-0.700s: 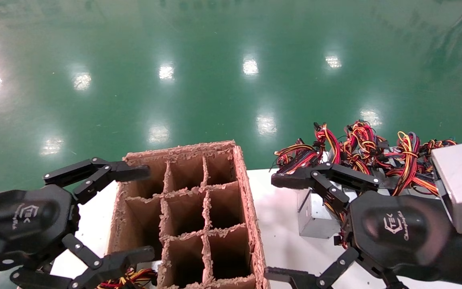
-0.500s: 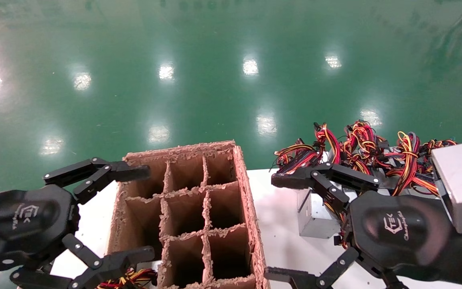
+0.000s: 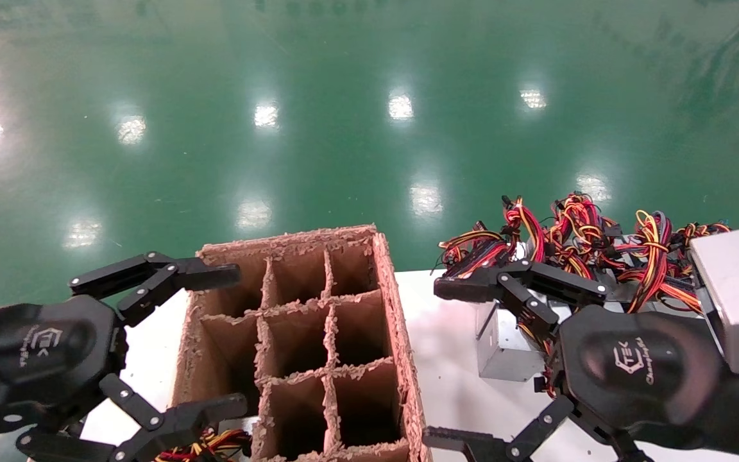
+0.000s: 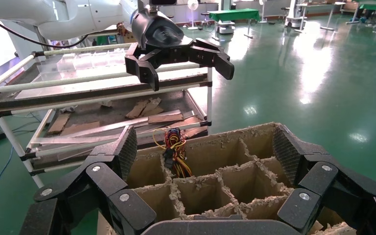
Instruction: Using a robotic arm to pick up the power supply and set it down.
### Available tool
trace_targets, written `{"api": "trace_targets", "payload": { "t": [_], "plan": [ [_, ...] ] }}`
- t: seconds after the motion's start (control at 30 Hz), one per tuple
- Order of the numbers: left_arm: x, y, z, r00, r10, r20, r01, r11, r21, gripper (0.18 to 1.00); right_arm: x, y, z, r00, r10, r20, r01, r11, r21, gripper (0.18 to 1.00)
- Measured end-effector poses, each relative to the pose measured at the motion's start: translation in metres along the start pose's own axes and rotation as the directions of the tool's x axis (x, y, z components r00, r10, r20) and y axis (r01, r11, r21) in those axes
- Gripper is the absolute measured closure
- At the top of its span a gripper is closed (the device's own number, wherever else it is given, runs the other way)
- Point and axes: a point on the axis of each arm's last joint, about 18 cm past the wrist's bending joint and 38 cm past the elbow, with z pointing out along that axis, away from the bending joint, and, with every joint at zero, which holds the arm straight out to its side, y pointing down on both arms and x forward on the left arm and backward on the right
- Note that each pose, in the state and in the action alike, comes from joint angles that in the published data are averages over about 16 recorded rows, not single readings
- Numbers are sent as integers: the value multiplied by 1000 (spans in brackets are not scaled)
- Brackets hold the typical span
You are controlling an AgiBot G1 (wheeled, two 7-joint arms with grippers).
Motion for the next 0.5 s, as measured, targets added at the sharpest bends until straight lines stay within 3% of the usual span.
{"api": "trace_targets", "payload": {
  "t": [0.5],
  "plan": [
    [0, 0, 0, 1000, 0, 0, 0, 1000, 0, 207, 5, 15, 6, 1000, 12, -14, -12, 1000, -3, 178]
  ]
}}
